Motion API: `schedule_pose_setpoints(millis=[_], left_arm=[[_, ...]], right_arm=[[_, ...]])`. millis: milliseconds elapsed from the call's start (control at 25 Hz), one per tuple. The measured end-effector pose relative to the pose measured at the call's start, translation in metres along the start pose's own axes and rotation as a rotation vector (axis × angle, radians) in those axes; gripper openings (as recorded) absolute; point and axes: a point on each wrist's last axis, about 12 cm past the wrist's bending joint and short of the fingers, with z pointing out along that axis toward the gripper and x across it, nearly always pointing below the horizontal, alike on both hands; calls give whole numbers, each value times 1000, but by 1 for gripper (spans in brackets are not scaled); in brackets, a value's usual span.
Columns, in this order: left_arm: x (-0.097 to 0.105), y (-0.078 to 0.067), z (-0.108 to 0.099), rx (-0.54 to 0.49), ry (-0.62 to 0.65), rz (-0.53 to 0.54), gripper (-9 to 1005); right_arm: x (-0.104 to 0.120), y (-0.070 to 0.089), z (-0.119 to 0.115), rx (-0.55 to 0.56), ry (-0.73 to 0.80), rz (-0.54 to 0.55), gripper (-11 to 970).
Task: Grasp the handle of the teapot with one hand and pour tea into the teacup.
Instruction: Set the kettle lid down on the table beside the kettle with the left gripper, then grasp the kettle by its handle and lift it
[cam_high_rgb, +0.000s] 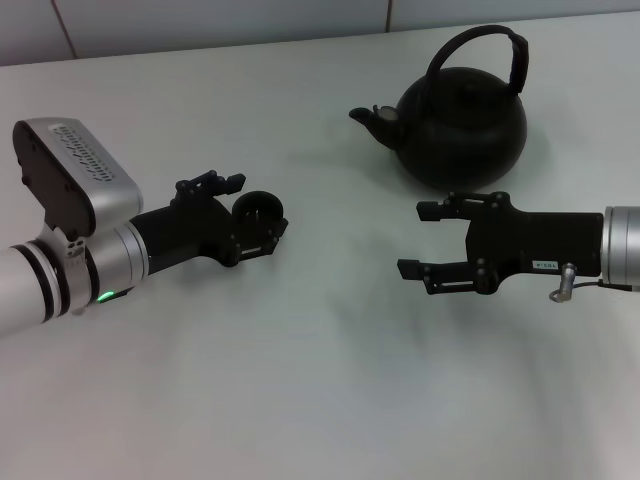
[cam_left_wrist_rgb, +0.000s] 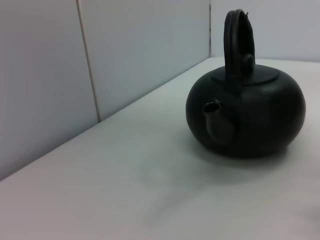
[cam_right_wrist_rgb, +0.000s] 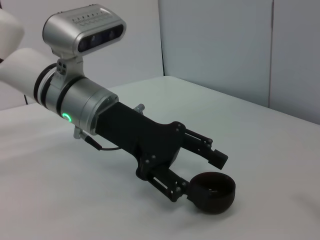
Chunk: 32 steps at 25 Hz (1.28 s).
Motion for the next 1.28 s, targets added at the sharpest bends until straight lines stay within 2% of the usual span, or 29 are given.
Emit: schedule_pose_setpoints(millis=[120,240,400,560,840,1040,1280], left_arm=[[-1,-1,-2,-1,-11,-1,822],[0,-2,-19,-16,-57,-27,824],[7,-10,-45,-32,-108,-55,825],[25,-20,-61,-44,-98,-86,824],[42,-30,-69,-61,-69,-106,824],[45,-31,-69,-62,-60,-109,825],[47,-31,-67,-59,-53,-113,824]], right_arm=[[1,1,-2,4,-5,7,818],[3,2,-9,25,-44,24,818],[8,4,-31,100,-137,64,818],[18,2,-60,244,-231,79,818],[31,-8,-91,498,-308,22,817],[25,-33,-85,609,-291,26,817],[15,-51,-62,625,-262,46,817]])
